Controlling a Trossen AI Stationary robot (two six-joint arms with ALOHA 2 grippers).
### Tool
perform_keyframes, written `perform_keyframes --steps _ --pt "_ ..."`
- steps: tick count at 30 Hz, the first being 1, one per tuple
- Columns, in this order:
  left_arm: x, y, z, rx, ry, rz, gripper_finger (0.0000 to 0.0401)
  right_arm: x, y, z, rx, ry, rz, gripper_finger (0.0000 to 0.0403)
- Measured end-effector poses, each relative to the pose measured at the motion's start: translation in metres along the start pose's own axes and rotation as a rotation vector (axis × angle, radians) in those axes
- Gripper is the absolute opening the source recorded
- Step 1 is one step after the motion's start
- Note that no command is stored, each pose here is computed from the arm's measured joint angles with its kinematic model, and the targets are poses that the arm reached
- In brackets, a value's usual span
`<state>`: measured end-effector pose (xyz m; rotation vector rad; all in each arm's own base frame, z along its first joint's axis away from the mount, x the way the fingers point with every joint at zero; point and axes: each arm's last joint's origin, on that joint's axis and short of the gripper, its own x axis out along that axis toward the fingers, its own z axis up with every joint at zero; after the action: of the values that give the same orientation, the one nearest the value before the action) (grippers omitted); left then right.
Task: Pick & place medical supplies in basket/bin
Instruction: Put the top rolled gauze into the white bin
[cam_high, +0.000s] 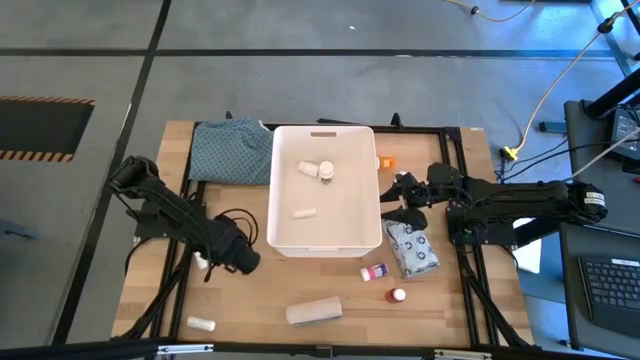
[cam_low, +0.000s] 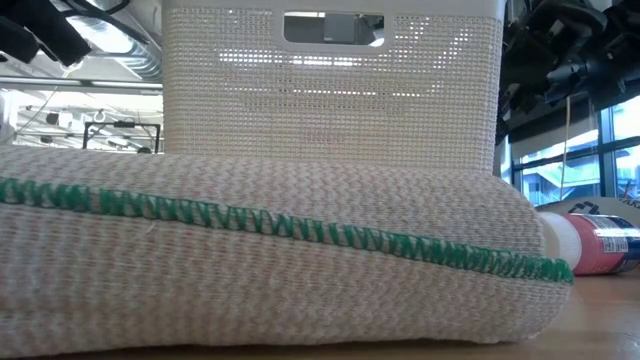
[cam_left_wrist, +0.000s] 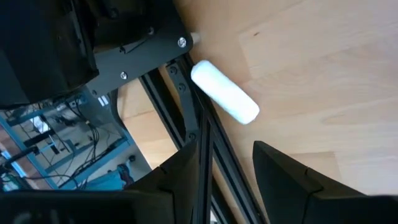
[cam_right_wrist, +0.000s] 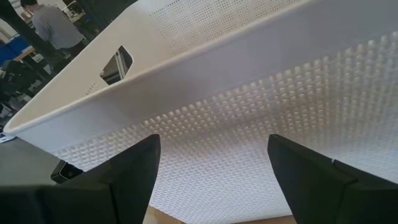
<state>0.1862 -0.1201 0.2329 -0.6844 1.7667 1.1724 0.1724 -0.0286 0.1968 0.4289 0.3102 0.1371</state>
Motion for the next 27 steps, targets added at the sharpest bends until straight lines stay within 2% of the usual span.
perform_keyframes --steps 9,13,17,19,22,27 --pt "0.000 -0.001 -0.002 -0.034 0.018 -0.006 0.0211 0.000 0.000 0.000 0.000 0.000 0.000 0.0299" --pt "0.000 -0.004 -0.002 -0.046 0.006 -0.042 0.0218 0.000 0.000 0.000 -0.005 -0.001 -0.003 0.0299" --pt "0.000 -0.008 0.001 -0.052 -0.095 -0.096 0.0217 0.000 -0.001 0.000 -0.004 -0.009 -0.025 0.0299" --pt "0.000 -0.009 0.002 -0.118 -0.117 -0.101 0.0216 0.000 -0.001 0.000 -0.004 -0.010 -0.028 0.0299" --pt "0.005 -0.007 0.002 -0.231 -0.035 -0.053 0.0214 0.000 -0.001 0.000 0.009 -0.010 -0.027 0.0299" --pt "0.032 -0.008 -0.001 -0.357 -0.010 -0.015 0.0212 0.000 -0.001 0.000 0.026 -0.010 -0.027 0.0299"
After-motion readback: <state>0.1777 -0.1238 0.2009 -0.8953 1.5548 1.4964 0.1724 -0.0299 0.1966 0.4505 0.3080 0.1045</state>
